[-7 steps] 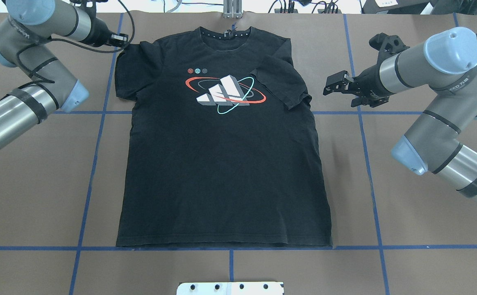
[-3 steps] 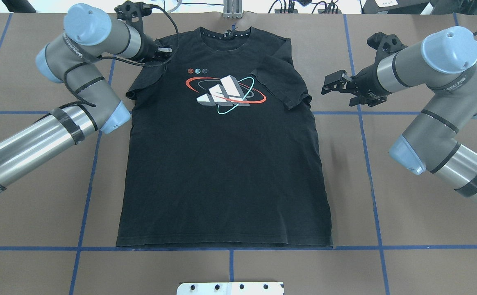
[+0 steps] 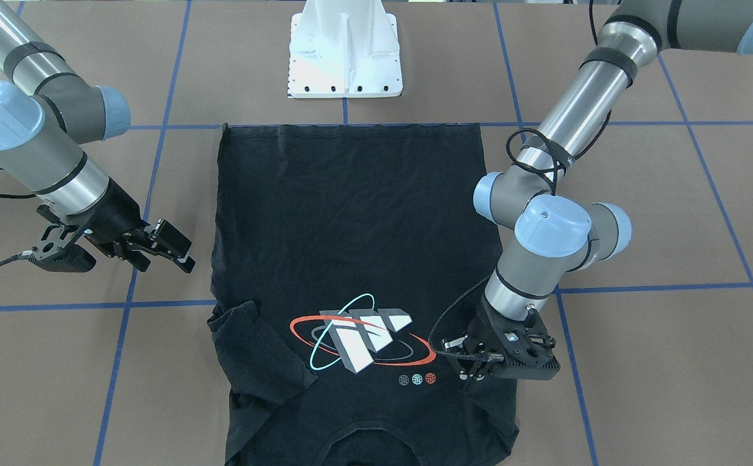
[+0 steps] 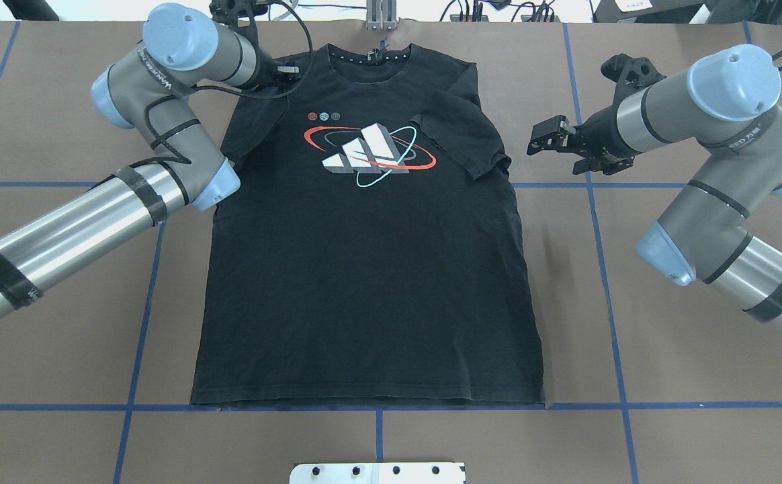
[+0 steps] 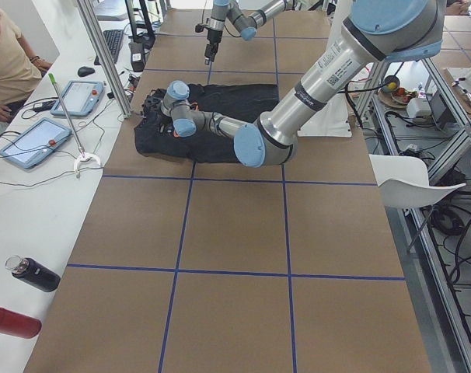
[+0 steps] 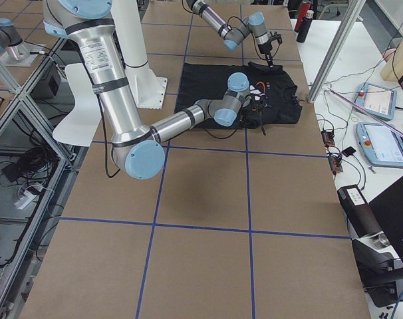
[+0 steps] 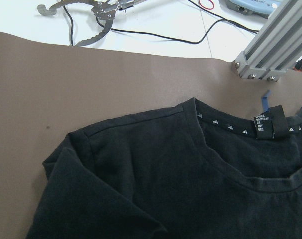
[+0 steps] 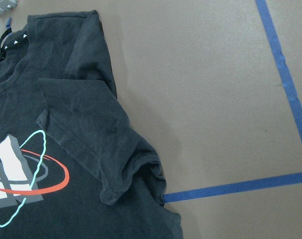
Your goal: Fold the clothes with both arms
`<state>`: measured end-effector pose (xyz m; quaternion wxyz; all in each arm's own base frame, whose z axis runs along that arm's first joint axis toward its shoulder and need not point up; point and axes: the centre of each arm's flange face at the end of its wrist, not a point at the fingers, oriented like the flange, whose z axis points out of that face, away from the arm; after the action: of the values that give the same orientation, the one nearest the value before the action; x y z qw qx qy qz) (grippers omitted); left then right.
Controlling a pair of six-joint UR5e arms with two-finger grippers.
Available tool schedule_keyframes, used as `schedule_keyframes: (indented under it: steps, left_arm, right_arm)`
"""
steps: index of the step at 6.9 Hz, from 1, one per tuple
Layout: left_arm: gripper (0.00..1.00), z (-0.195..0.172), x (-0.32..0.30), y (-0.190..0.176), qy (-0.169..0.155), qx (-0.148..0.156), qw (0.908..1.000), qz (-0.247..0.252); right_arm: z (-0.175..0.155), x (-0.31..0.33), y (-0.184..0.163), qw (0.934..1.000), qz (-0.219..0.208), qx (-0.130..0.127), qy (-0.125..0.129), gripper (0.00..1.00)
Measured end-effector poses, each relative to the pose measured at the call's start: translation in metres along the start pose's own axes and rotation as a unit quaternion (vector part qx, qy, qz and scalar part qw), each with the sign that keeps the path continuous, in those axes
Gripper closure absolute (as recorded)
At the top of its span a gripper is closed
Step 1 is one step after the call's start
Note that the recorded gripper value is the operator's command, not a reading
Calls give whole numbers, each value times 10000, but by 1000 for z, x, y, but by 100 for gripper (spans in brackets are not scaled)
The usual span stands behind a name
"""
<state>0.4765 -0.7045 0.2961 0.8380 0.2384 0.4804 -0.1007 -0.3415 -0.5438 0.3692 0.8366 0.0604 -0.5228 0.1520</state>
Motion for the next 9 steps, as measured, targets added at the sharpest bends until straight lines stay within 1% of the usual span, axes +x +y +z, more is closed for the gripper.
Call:
schedule_keyframes:
  steps: [1, 2, 3, 4, 5, 6, 7, 8, 9]
  left_arm:
    - [89, 0, 10, -2, 26, 32, 10000, -80]
    - [31, 3, 18, 2, 14, 87, 9999, -117]
    - [1, 7, 24, 10, -30, 179, 9998, -114]
    - [1, 7, 29, 13, -16, 234, 9996, -126]
    - [1, -1, 40, 14, 103, 286, 9994, -183]
    - [1, -18, 48, 16, 312, 299, 9987, -258]
    - [1, -39, 44, 28, 575, 191, 9977, -315]
    - [1, -69, 31, 47, 871, 3, 9955, -363]
    - [1, -100, 15, 67, 1098, -160, 9928, -448]
  right_arm:
    - [0, 0, 0, 10000, 2, 7, 5, 1]
    - [1, 1, 0, 10000, 7, 8, 14, 1]
    - [2, 2, -1, 10000, 13, 7, 26, 1]
    - [3, 3, -1, 10000, 22, 5, 33, 1]
    - [2, 2, -1, 10000, 40, 6, 28, 1]
    - [0, 0, -1, 10000, 65, 12, 3, 1]
    - [-6, -3, 2, 9997, 226, 20, -42, 1]
    - [-10, -5, 13, 9976, 691, -19, -12, 1]
    - [-12, -3, 45, 9926, 1203, -51, 145, 2]
